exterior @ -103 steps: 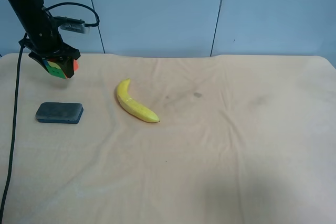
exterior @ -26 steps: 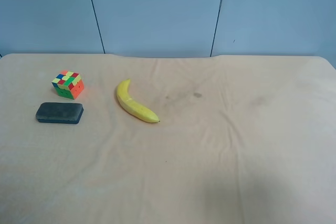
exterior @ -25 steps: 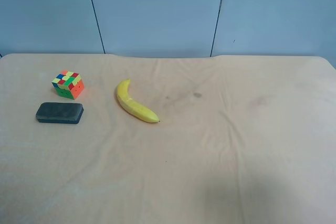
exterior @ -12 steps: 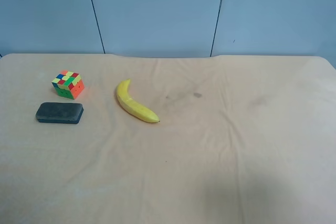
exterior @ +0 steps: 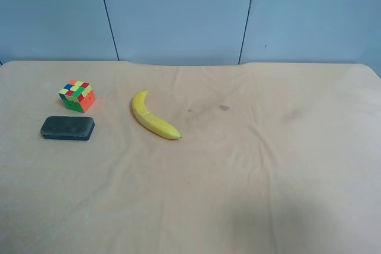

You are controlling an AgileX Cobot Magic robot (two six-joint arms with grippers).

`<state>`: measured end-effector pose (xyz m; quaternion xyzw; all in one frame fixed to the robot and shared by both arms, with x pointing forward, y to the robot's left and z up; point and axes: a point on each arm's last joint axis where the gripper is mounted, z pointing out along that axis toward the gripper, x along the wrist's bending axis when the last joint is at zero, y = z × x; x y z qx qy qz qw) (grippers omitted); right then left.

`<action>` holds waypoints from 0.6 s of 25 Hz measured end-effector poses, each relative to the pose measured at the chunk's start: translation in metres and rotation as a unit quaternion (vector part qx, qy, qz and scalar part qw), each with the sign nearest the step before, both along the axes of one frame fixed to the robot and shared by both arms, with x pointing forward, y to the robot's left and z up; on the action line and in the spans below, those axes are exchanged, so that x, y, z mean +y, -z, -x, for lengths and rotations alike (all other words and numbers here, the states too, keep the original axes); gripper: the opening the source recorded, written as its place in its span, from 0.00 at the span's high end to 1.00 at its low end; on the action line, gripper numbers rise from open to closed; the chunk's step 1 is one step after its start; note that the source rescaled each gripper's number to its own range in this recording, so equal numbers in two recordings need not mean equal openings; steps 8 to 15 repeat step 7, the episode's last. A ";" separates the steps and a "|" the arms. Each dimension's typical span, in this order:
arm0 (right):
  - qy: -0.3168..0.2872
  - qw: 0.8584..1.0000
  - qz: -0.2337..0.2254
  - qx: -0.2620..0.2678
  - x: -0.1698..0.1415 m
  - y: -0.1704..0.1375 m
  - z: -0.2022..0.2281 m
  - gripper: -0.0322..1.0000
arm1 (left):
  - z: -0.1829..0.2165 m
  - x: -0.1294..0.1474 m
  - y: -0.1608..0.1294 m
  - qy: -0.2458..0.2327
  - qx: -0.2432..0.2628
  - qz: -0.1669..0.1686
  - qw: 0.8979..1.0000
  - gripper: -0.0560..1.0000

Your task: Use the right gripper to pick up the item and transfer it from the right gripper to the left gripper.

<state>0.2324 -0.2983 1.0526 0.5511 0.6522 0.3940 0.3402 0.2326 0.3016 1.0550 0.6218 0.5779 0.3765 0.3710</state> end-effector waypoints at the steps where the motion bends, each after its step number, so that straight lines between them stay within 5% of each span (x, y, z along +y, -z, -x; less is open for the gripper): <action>1: 0.000 1.000 0.000 0.000 0.000 0.000 0.000 0.00 | 0.000 0.000 0.000 0.000 0.000 0.000 1.000 0.00; 15: 0.000 1.000 0.000 0.000 0.000 0.000 0.000 0.00 | 0.000 0.000 0.000 0.000 0.000 0.000 1.000 0.00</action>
